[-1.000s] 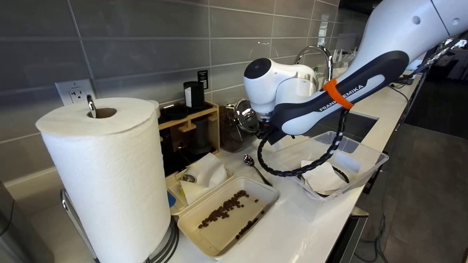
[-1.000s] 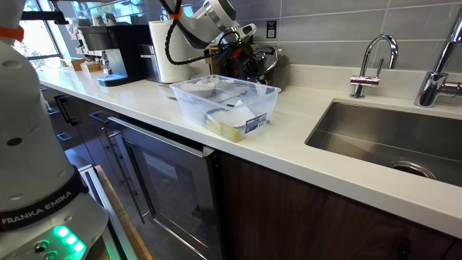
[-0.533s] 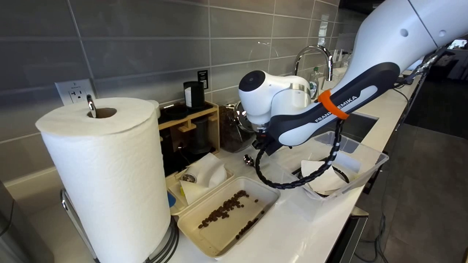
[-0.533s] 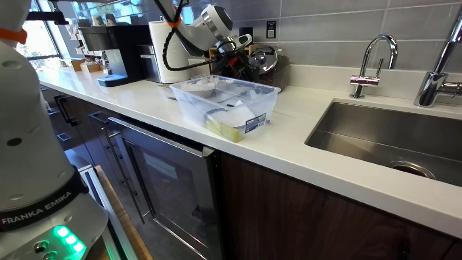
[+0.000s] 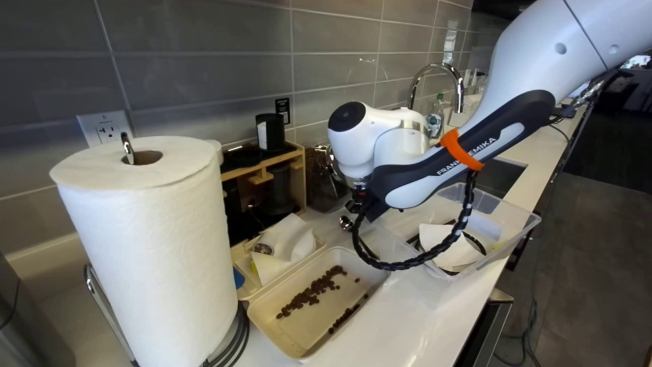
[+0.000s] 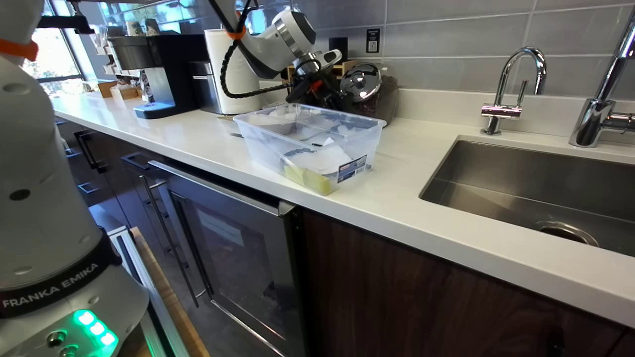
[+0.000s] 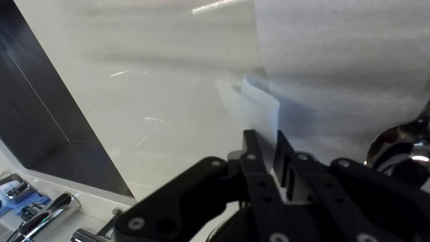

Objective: Move the tissue to the right

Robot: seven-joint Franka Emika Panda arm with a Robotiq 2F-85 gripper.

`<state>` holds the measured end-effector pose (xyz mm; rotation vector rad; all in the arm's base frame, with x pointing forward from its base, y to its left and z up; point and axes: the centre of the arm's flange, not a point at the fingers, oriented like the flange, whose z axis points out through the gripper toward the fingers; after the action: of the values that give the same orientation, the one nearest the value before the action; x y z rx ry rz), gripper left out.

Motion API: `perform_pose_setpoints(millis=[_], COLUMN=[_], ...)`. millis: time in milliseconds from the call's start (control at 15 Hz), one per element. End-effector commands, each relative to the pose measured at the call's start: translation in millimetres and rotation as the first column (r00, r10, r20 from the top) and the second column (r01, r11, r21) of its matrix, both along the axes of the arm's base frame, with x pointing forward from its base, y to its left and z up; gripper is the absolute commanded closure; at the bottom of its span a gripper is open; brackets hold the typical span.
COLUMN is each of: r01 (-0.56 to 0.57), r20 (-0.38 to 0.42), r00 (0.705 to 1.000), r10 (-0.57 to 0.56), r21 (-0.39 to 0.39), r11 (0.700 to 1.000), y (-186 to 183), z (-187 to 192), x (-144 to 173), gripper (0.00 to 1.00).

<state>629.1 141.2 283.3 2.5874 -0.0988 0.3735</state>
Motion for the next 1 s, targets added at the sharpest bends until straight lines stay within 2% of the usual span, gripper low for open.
perform_pose_setpoints(millis=[0,467,733,933], r01=[0.005,0.062,0.068,0.051], r20=[0.014,0.034,0.005,-0.031], r00=[1.000,0.997,0.998,0.998], r10=[-0.006,-0.063,-0.069,-0.046], r21=[0.015,0.023,0.080,0.205], r11=[1.000,0.998,0.994,0.977], y=[-5,-36,-48,-51], z=[3,57,89,108], x=[0,0,-9,-22], gripper=[0.51,0.01,0.00,0.00])
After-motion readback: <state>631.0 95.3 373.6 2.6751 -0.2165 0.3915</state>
